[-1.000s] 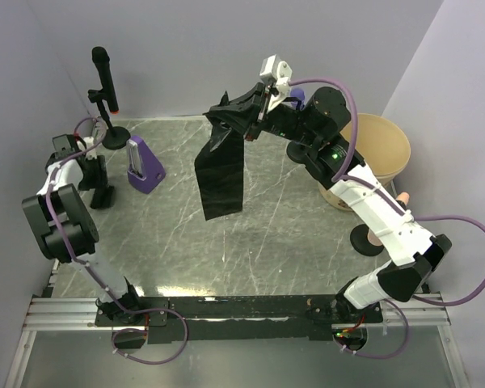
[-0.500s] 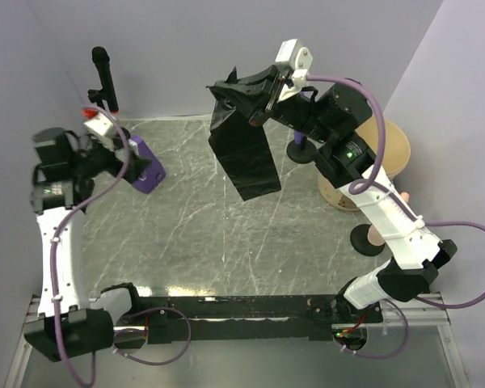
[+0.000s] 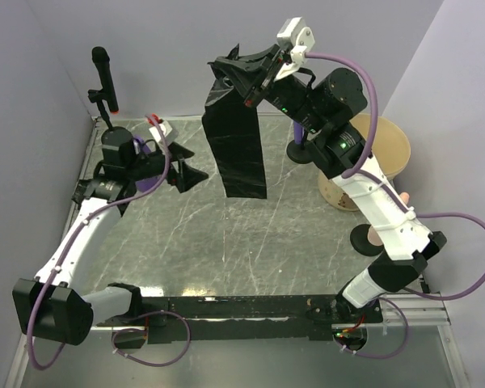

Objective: Put the trash bags into the trash bin

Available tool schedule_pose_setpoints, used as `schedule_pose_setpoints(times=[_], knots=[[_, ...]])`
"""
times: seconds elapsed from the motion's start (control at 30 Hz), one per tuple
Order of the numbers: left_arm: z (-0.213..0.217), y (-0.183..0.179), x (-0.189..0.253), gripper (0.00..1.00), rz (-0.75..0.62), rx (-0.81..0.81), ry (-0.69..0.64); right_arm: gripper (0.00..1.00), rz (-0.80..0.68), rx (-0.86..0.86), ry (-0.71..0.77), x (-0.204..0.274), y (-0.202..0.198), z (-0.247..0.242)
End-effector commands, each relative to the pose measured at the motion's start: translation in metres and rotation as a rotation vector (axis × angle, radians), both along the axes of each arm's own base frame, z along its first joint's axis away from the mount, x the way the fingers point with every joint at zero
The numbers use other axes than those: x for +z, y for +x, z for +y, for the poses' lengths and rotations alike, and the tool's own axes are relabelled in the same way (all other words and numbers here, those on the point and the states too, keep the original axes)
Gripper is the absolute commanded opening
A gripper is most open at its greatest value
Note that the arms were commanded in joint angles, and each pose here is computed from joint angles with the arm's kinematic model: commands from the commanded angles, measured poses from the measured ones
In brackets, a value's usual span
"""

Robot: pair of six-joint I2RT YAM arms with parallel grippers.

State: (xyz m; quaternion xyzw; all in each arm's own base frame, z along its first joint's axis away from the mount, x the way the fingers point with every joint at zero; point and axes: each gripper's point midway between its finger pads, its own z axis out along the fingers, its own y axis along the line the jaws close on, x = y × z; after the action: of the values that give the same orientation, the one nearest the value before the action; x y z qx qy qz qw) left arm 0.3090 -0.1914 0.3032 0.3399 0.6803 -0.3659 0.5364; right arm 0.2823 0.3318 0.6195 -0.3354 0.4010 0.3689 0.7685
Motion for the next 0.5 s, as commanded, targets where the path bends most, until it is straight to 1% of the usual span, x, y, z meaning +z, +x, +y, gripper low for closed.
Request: schedule_pose_setpoints(times=[0.0, 0.1, 0.2, 0.33, 0.4, 0.43, 0.47], knots=[[-0.028, -0.005, 0.016, 0.98, -0.073, -0.075, -0.066, 0.00, -0.026, -0.017, 0.076, 0.030, -0.005, -0.008], [-0.046, -0.013, 0.010, 0.98, -0.064, -0.124, -0.075, 0.00, -0.015, -0.028, 0.101, 0.034, 0.001, -0.006], [-0.059, -0.010, 0.003, 0.98, -0.066, -0.146, -0.075, 0.00, -0.013, -0.038, 0.125, 0.039, 0.005, -0.007], [-0.077, 0.011, -0.005, 0.99, -0.073, -0.132, -0.129, 0.00, 0.033, -0.100, 0.181, 0.046, 0.018, -0.015], [-0.093, 0.014, -0.005, 0.91, -0.069, -0.191, -0.143, 0.00, 0.053, -0.140, 0.199, 0.045, 0.027, -0.020], [-0.102, 0.012, -0.003, 0.82, -0.062, -0.238, -0.144, 0.00, 0.057, -0.150, 0.200, 0.043, 0.030, -0.021], [-0.111, 0.006, 0.004, 0.69, -0.065, -0.304, -0.142, 0.00, 0.060, -0.165, 0.200, 0.042, 0.034, -0.024]])
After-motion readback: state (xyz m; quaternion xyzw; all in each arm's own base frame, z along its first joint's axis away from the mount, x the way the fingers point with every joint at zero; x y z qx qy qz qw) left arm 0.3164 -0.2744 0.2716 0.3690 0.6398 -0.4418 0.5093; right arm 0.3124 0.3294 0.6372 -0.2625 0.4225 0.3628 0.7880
